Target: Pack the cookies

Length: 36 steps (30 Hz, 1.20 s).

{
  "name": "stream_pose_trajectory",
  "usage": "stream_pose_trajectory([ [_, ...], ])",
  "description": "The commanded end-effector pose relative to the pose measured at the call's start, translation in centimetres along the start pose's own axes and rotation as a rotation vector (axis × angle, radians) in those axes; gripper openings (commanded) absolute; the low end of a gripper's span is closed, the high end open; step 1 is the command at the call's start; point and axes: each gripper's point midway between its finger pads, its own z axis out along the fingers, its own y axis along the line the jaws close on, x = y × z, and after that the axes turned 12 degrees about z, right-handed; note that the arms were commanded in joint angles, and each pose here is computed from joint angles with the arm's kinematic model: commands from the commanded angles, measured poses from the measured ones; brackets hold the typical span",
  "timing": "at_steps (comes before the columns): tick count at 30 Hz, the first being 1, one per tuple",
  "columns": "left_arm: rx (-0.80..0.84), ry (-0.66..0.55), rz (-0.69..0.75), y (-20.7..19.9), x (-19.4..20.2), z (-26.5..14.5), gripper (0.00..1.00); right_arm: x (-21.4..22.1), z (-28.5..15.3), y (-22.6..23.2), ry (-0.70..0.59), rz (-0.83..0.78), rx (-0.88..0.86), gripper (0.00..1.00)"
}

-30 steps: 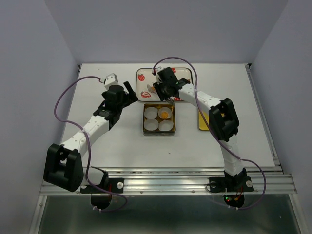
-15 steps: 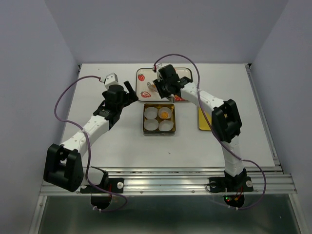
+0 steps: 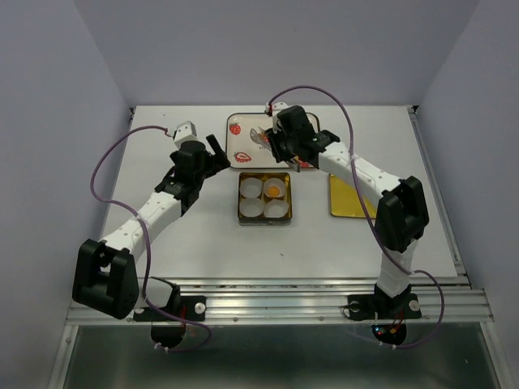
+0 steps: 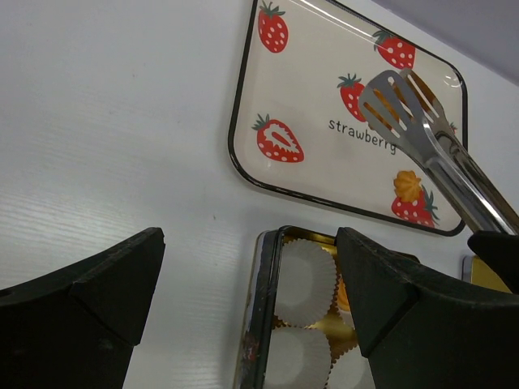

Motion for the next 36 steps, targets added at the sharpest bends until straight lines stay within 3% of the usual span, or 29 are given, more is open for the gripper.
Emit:
stream_pose_trajectory([
  [1,0.052,-0.107,-0.022,-1.3,-4.0,-1.3,0.99,-3.1,-4.2,-0.1,-0.119,0.07,-0.018,0.41],
  [10,0.1,-0.108,-0.029,-1.8,-3.5,-1.9,0.99,0.9,-9.7,-2.0,-0.089,0.147,0.02,0.41],
  [21,0.161,-0.065,-0.038,-2.7,-1.7,-2.0,0.99,8.8,-14.5,-1.4,0.051,0.113,0.002,0.4],
  [27,0.185,-0.055,-0.039,-3.4,-1.4,-2.0,0.99,12.3,-15.9,1.3,0.129,0.019,-0.113,0.41],
  [36,0.193,-0.059,-0.044,-3.6,-1.4,-2.4,0.99,13.6,-16.2,2.3,0.164,-0.032,-0.141,0.41],
])
